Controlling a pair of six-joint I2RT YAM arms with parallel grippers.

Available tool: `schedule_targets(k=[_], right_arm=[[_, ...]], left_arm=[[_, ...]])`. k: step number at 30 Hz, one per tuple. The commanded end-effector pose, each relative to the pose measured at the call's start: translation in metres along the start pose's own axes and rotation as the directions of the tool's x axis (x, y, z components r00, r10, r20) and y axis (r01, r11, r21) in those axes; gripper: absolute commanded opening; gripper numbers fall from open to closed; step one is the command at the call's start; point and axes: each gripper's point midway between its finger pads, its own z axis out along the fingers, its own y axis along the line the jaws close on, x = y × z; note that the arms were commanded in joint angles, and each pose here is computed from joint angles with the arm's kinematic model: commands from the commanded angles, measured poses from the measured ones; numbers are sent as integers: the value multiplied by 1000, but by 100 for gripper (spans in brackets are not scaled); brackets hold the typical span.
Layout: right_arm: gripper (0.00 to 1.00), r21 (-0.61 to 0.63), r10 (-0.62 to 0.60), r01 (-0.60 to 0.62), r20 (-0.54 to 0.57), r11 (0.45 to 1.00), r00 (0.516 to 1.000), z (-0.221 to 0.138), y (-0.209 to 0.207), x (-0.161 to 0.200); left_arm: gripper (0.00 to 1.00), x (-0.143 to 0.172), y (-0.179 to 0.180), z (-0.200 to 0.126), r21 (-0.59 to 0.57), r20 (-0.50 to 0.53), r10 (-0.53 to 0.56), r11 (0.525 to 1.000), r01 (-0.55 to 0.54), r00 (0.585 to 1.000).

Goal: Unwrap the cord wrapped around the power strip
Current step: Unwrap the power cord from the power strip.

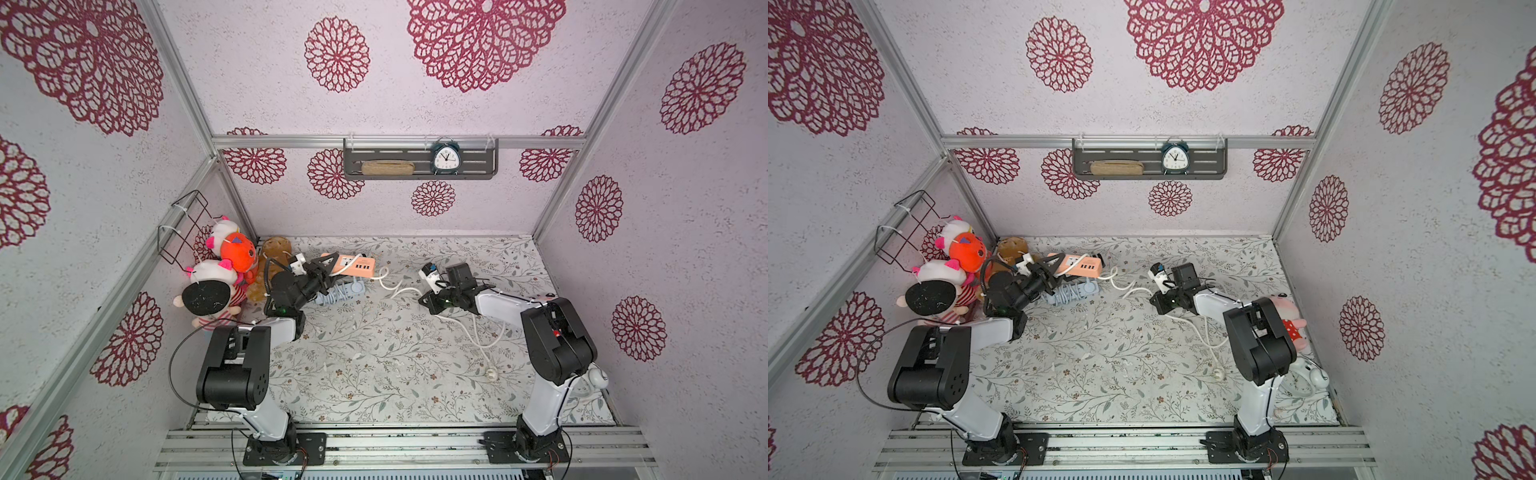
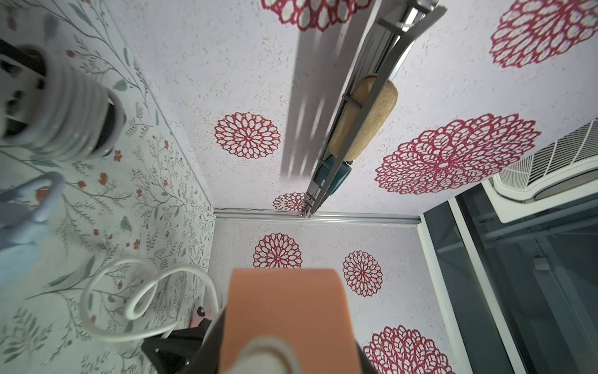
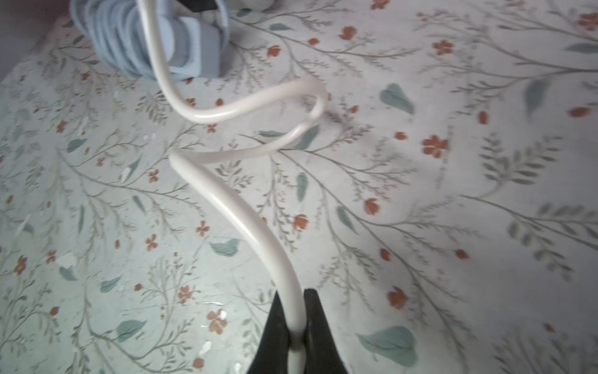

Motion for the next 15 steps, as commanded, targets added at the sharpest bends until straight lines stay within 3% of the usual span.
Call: schedule_targets(k=[1, 10, 15], right_arm=[[0, 167, 88, -89, 15, 982, 996, -17, -52, 2], [0, 280, 222, -233, 72, 931, 972, -45, -111, 14], [0, 276, 280, -302, 115, 912, 953, -56, -129, 18]], left_arm=[[0, -12, -40, -25, 90, 44, 49, 995, -52, 998], [0, -55, -49, -95, -18, 249, 99, 995, -97, 964], [0, -67, -52, -133, -77, 305, 128, 991, -110, 944]])
